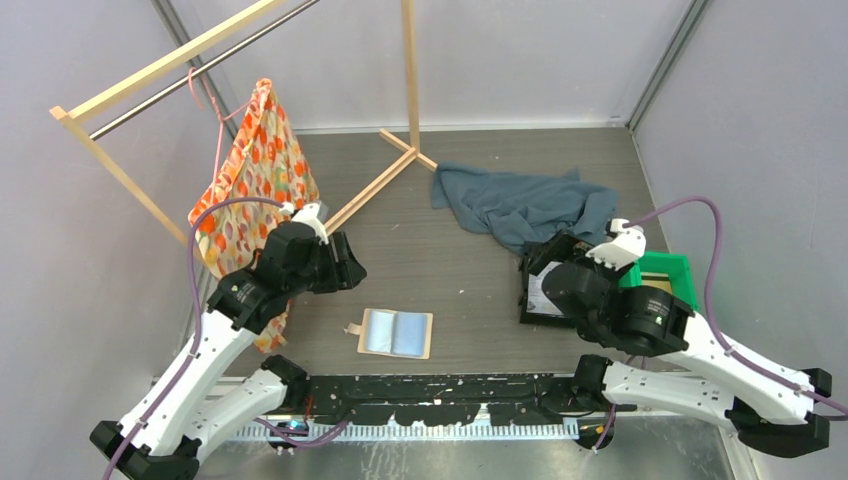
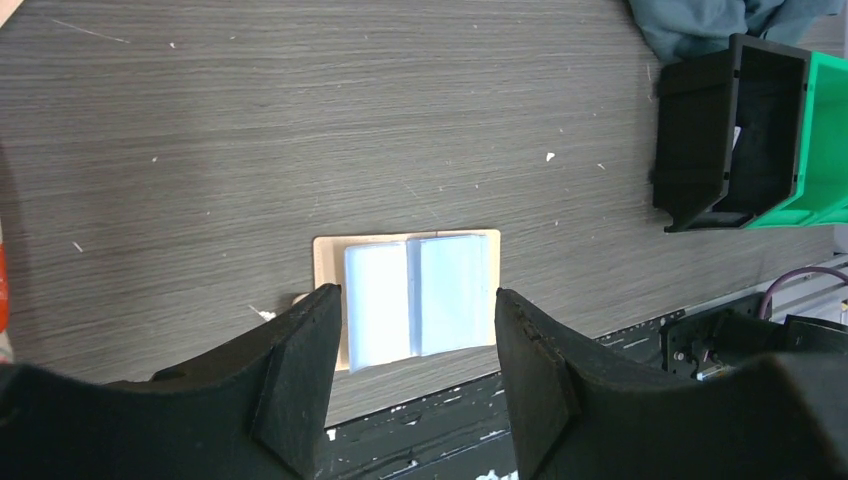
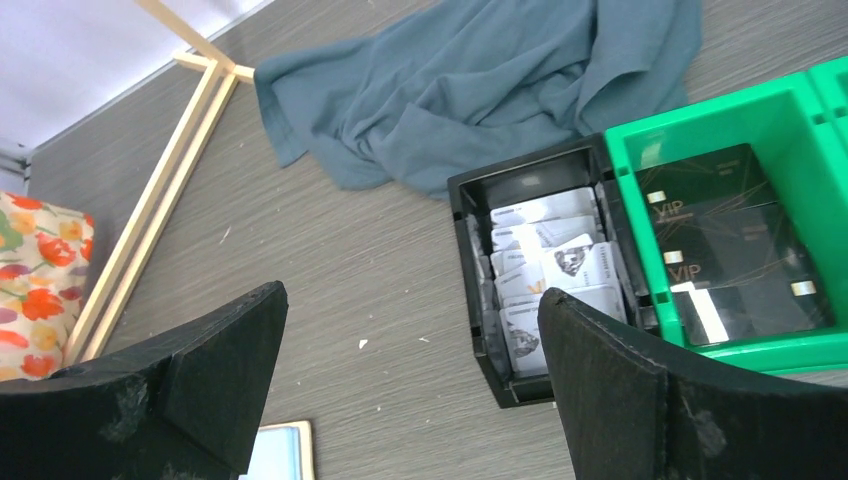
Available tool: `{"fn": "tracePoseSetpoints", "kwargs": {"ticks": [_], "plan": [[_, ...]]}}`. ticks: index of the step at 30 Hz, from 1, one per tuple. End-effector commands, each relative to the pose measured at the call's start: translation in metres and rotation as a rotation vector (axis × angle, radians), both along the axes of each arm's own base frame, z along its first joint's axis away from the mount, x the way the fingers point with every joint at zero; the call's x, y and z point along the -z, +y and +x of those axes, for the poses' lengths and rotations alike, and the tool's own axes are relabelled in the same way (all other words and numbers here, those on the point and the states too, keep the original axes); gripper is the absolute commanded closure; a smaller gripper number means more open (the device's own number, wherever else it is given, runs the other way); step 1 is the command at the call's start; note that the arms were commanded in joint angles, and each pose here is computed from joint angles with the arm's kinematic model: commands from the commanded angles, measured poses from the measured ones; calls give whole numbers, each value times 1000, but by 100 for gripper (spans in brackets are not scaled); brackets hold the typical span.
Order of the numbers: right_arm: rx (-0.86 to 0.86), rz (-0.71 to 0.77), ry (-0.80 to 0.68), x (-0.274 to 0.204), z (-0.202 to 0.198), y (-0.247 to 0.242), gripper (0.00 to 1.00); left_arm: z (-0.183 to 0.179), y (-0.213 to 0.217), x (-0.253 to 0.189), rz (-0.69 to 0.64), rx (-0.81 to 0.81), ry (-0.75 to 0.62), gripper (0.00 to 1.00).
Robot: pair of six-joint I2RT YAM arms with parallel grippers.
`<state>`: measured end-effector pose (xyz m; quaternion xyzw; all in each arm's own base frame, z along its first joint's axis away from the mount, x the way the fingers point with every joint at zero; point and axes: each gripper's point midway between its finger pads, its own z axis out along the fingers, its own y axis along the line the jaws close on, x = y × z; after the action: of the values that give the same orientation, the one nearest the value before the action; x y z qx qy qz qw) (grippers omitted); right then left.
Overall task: Take the credit cards out of the card holder
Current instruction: Reset both arms
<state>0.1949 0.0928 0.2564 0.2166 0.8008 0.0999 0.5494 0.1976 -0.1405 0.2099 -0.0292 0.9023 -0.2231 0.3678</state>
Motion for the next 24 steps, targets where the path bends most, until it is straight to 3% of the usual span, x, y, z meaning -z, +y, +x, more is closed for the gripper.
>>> {"fn": "tracePoseSetpoints", "kwargs": {"ticks": [1, 24], "plan": [[60, -31, -55, -9, -2, -25, 0, 2, 6, 0, 28, -16, -14, 41], [86, -16, -73, -4, -3, -33, 0, 2, 16, 12, 47, -68, -15, 41]]}}
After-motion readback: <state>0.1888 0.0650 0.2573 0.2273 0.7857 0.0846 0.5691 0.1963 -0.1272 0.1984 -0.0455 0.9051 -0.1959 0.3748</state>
